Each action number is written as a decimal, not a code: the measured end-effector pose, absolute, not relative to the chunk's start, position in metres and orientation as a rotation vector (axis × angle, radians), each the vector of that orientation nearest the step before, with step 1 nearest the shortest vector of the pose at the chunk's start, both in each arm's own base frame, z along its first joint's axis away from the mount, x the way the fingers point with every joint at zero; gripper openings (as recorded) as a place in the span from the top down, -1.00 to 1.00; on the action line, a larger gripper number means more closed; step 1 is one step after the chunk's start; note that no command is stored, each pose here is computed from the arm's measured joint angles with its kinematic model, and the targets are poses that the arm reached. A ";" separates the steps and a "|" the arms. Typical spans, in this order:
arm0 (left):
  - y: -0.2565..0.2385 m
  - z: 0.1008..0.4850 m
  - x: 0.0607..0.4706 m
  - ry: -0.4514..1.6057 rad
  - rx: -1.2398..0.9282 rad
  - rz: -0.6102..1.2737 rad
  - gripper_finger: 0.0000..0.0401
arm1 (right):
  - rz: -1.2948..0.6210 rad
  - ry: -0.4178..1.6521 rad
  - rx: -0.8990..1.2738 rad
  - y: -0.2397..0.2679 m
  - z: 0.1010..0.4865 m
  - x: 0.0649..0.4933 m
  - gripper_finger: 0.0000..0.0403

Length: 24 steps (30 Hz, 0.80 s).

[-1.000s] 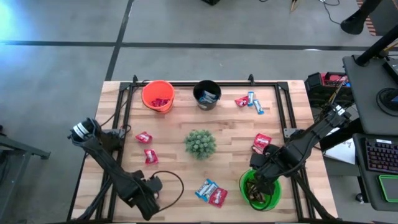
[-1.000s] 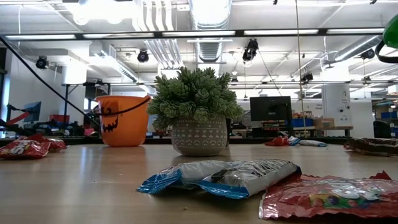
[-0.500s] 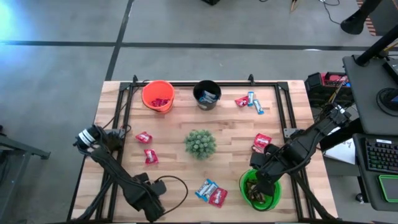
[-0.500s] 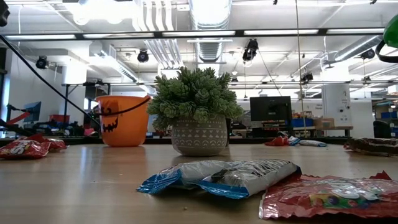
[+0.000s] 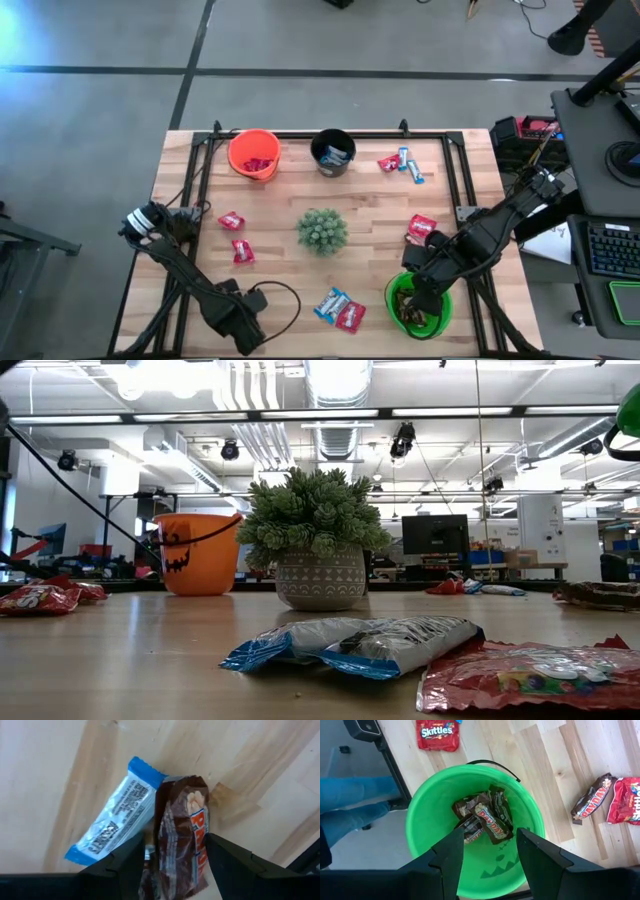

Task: Organize candy in baskets
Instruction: Put the brown chocolate bar into the green bucket

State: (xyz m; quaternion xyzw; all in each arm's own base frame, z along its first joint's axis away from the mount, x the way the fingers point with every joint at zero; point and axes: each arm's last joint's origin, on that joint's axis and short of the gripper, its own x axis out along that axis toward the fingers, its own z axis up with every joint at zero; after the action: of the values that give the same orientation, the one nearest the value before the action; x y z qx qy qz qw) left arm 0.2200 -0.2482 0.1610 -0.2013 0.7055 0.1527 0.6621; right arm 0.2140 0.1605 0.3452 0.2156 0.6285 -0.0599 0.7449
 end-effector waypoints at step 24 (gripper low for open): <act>-0.262 0.184 0.230 1.586 -0.457 0.185 0.97 | -0.087 1.360 0.444 0.161 0.352 0.214 0.14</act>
State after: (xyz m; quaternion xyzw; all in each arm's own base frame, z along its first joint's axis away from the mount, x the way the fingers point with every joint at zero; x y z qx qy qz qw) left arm 0.2305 -0.2618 0.1836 -0.2032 0.7050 0.0822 0.6744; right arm 0.2141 0.1605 0.3524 0.2036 0.6233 -0.0397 0.7539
